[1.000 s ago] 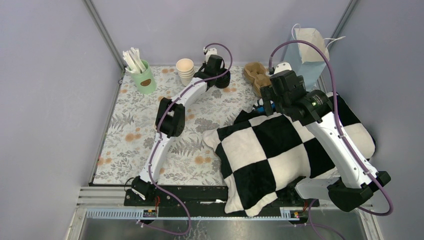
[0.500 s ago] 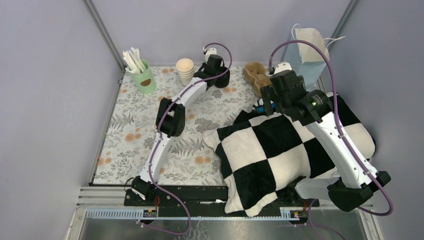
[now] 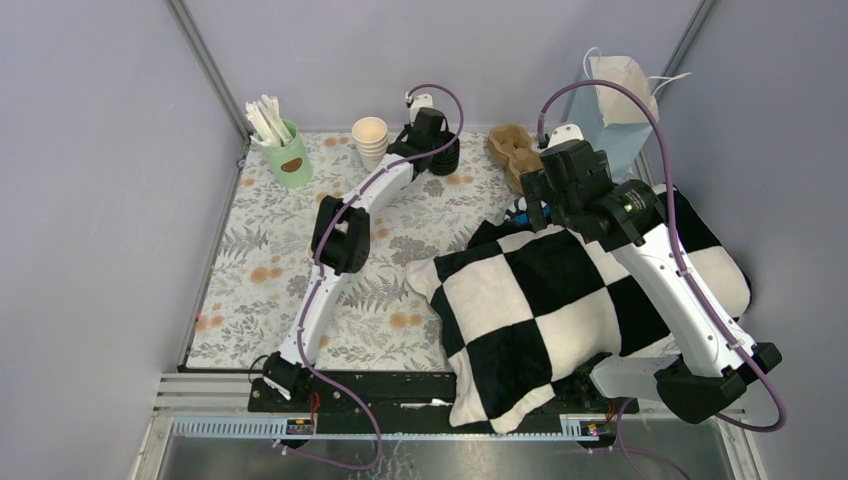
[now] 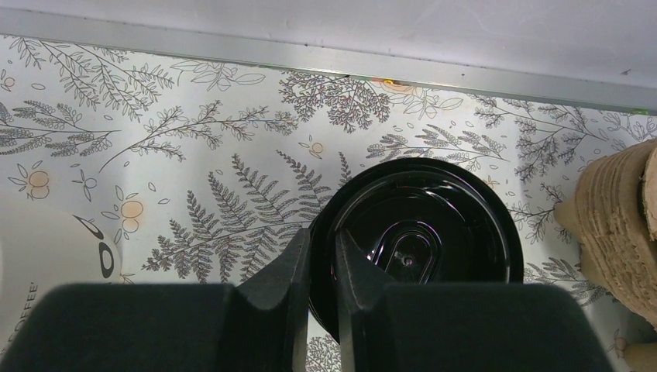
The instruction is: Pack the takeout coffee
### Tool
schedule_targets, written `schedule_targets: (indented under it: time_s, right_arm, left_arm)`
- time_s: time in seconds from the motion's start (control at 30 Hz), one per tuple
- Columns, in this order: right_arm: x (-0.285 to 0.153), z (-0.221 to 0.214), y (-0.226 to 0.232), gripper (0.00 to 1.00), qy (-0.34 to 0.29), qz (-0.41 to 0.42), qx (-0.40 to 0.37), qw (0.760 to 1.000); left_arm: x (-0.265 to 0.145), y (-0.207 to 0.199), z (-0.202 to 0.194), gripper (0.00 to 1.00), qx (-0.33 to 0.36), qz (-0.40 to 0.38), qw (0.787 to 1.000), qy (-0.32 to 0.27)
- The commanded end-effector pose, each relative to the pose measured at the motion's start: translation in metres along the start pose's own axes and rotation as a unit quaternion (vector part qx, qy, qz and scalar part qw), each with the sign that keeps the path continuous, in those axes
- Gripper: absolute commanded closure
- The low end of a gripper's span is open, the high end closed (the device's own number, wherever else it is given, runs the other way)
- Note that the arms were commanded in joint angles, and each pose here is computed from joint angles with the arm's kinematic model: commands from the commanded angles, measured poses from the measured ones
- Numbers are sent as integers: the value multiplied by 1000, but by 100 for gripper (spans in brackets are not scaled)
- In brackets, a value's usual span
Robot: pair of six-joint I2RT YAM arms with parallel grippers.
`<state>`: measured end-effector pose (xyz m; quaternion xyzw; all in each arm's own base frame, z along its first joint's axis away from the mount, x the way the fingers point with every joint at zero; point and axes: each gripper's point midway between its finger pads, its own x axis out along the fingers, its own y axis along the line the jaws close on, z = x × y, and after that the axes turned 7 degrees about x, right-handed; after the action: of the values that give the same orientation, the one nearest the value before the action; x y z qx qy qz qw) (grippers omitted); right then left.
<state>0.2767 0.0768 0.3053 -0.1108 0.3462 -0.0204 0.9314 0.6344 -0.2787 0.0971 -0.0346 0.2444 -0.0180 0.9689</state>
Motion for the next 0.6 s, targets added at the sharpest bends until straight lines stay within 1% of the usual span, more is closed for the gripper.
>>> schedule_targets:
  time_s: [0.0, 0.07, 0.4, 0.57]
  right_arm:
    - [-5, 5, -8, 0, -17, -9, 6, 1000]
    - [-5, 5, -9, 0, -17, -10, 7, 1000]
    - [-5, 6, -9, 0, -19, -11, 7, 1000]
    - [-6, 6, -10, 0, -21, -13, 6, 1000]
  left_arm:
    - [-15, 4, 49, 81, -30, -3, 999, -45]
    - [-14, 5, 46, 77, -32, -3, 999, -41]
    - [-8, 9, 36, 75, -36, -4, 999, -27]
    - [-8, 8, 36, 72, -37, -8, 999, -27]
